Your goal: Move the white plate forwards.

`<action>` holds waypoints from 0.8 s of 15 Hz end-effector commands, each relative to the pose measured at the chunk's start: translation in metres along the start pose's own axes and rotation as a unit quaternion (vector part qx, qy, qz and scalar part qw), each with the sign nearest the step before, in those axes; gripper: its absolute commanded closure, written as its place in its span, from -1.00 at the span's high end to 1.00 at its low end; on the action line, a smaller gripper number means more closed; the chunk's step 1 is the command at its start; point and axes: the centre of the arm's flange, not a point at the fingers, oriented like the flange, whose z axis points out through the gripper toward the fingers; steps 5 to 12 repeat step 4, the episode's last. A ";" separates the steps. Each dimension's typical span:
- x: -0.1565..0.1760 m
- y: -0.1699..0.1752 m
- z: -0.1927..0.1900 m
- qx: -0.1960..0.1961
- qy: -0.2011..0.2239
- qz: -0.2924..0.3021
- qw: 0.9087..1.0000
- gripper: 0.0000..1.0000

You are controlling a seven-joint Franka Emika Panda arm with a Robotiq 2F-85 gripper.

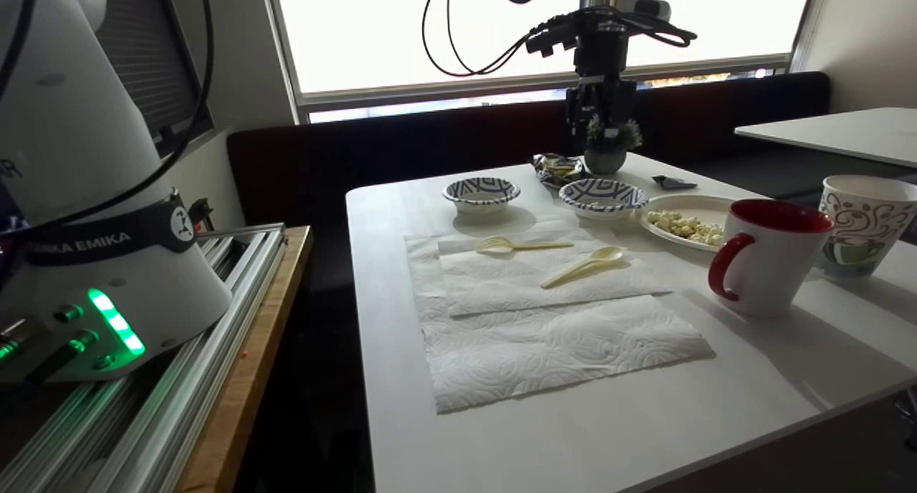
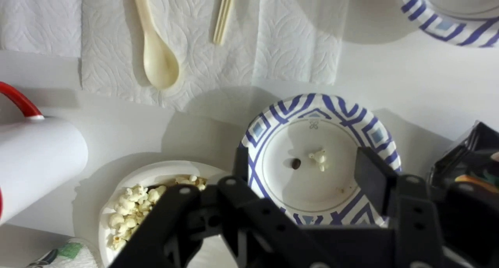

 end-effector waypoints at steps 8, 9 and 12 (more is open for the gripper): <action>-0.028 0.011 -0.011 -0.003 -0.006 0.003 1.000 0.77; -0.028 0.011 -0.011 -0.003 -0.006 0.003 1.000 0.77; -0.028 0.011 -0.011 -0.003 -0.006 0.003 1.000 0.77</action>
